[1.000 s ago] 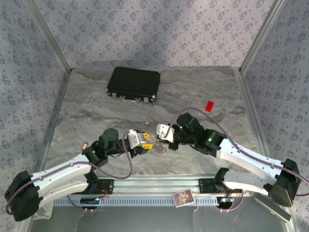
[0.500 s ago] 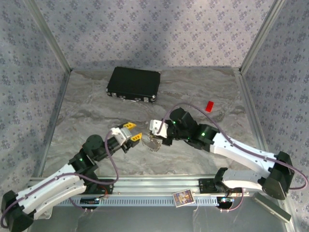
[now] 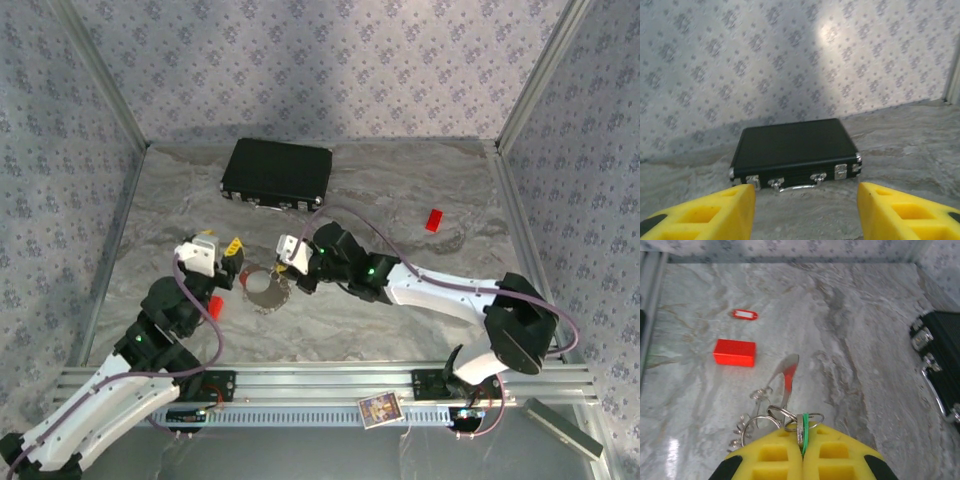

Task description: Put the keys on the keyring

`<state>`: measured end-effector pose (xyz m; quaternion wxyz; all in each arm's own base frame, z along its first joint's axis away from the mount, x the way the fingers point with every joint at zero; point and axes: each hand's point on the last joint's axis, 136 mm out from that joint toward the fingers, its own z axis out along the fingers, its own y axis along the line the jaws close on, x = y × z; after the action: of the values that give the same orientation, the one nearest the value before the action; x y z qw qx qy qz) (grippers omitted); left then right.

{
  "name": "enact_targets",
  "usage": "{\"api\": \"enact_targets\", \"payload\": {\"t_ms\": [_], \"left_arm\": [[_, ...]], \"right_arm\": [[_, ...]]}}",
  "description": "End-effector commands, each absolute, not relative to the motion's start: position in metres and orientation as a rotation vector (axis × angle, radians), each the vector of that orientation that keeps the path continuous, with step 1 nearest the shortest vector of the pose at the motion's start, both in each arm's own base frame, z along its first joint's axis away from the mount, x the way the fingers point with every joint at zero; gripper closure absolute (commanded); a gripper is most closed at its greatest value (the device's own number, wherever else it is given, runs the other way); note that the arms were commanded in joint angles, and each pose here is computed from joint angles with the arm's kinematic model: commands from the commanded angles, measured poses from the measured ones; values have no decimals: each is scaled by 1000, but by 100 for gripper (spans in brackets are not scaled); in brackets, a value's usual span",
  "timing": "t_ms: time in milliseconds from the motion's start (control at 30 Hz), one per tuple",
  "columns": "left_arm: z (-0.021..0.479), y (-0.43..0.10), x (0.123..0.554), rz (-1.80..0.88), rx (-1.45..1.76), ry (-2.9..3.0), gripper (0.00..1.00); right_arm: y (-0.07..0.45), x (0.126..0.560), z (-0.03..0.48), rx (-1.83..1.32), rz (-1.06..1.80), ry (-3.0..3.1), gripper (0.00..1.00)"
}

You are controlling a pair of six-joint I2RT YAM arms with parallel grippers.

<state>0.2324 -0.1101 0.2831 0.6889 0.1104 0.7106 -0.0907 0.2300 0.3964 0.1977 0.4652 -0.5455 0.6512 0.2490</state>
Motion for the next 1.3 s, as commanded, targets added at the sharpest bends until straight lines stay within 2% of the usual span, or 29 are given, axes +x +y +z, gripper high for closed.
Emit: {"api": "enact_targets", "payload": {"t_ms": [0,200,467,700,1033,1167,1267], "left_arm": [[277,-103,236,-220,170,1639,43],[257,-117,245,-276,206,1725,42],[235,-133,253,-315,241,1783,41],[221,-139,253,-352,256,1818,40],[212,-142,255,-368,252,1868,39],[207,-141,255,-364,247,1892,40],[203,-141,255,-363,246,1913,40]], "right_arm": [[382,254,188,-1291,473,1658,100],[338,262,133,-1427,248,1809,100],[292,264,93,-1589,73,1908,98],[270,254,65,-1725,-11,1978,95],[255,263,39,-1775,-155,2039,92],[252,268,35,-1772,-191,2054,87],[248,271,33,-1767,-220,2066,77]]}}
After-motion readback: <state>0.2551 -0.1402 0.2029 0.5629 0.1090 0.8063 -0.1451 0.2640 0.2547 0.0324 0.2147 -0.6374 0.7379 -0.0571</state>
